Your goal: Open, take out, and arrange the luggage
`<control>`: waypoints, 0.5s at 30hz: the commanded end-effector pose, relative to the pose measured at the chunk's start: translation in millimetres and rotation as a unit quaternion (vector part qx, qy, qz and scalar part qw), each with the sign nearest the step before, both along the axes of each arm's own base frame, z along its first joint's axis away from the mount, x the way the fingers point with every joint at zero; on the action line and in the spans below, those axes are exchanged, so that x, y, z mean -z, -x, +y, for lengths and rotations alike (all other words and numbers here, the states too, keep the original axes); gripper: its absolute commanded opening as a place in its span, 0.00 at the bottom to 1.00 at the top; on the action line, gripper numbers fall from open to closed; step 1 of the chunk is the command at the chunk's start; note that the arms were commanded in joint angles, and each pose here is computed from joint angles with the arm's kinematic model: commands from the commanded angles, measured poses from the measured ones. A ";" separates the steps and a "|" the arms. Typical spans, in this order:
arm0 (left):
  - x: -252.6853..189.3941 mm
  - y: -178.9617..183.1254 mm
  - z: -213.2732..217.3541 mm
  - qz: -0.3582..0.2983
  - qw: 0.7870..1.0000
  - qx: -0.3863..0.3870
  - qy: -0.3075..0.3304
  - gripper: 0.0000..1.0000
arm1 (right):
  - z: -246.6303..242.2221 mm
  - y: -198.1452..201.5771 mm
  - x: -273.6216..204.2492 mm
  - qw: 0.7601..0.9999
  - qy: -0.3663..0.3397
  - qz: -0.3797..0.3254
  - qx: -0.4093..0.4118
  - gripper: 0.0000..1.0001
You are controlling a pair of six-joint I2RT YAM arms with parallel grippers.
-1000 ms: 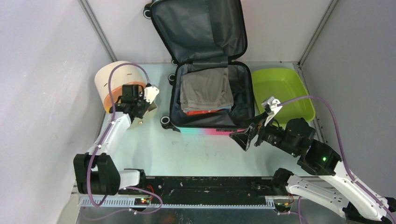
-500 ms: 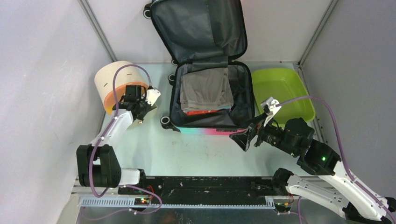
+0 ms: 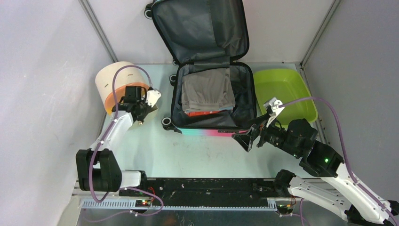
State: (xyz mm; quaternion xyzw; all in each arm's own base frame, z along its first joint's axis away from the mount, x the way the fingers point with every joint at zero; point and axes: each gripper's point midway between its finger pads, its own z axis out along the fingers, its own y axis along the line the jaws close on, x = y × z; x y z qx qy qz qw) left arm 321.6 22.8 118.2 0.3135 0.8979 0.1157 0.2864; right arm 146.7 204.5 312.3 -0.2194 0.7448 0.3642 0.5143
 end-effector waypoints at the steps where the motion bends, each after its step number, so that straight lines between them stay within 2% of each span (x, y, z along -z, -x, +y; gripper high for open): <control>1: -28.5 -7.2 0.4 -0.037 0.999 -0.005 0.006 0.00 | 3.4 -3.9 -10.7 1.000 -0.013 -0.017 -0.001 1.00; 9: -41.5 -14.8 21.5 -0.102 0.993 -0.038 -0.045 0.00 | 0.7 -4.6 -8.6 1.000 -0.009 -0.016 0.004 1.00; 15: -32.6 -23.1 27.3 -0.142 0.987 -0.043 -0.062 0.00 | 0.1 -5.3 -8.7 1.000 -0.009 -0.016 0.006 1.00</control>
